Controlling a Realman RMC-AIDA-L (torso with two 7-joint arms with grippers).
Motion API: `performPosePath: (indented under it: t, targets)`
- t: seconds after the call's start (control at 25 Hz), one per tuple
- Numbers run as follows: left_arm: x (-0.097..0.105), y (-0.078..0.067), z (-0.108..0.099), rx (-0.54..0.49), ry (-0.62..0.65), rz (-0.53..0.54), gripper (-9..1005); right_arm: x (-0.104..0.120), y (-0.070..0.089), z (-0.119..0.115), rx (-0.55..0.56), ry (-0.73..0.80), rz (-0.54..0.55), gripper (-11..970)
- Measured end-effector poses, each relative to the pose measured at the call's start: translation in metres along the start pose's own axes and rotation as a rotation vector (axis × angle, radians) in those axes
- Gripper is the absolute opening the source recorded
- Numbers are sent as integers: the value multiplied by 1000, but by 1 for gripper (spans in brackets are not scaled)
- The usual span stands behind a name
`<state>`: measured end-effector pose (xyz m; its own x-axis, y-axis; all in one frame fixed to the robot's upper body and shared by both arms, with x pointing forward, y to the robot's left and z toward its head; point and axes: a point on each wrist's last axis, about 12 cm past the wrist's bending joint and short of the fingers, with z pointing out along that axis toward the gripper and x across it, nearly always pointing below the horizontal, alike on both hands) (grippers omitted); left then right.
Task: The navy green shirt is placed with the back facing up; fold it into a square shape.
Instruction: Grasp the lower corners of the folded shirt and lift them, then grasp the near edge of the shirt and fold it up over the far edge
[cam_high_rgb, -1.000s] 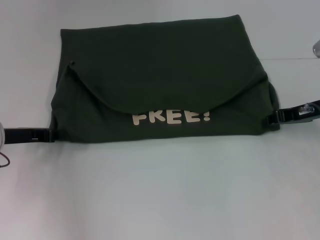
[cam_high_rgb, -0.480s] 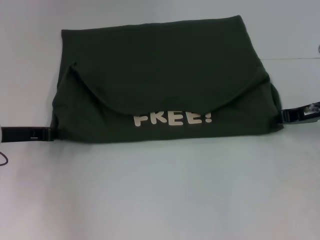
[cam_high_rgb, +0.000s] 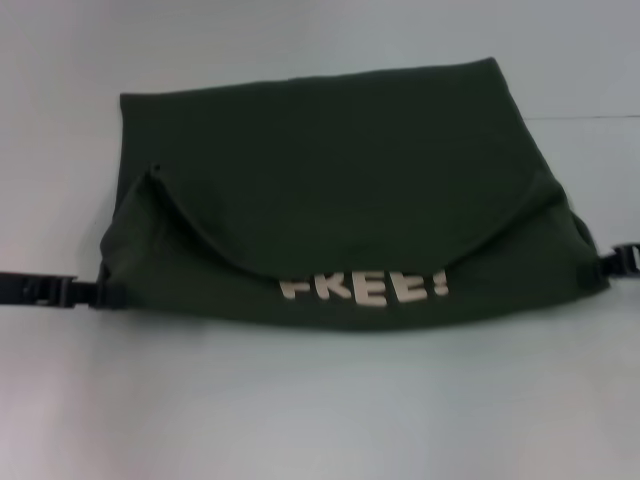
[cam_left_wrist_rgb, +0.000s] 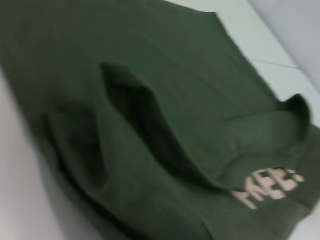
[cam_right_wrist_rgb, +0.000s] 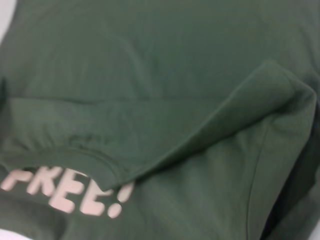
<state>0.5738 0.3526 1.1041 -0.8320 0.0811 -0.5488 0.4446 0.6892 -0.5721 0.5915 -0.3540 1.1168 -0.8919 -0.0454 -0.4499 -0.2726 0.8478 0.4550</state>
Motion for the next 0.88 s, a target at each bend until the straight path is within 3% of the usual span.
performPosePath:
  t: [0.28, 0.44, 0.56, 0.68, 0.88]
  targets:
    - [12, -10, -25, 107, 109, -4, 51, 51, -8, -32, -162, 7, 116, 55]
    - [14, -10, -35, 122, 127, -14, 51, 82, -14, -50, -186, -35, 194, 58]
    - [8, -10, -42, 120, 110, -18, 51, 93, -19, -59, -203, -79, 234, 60]
    - [-7, -10, -49, 115, 55, -30, 51, 84, -20, -64, -230, -137, 238, 62]
    - [-46, -12, -59, 90, -105, -44, 46, 35, -21, -66, -250, -244, 217, 65]
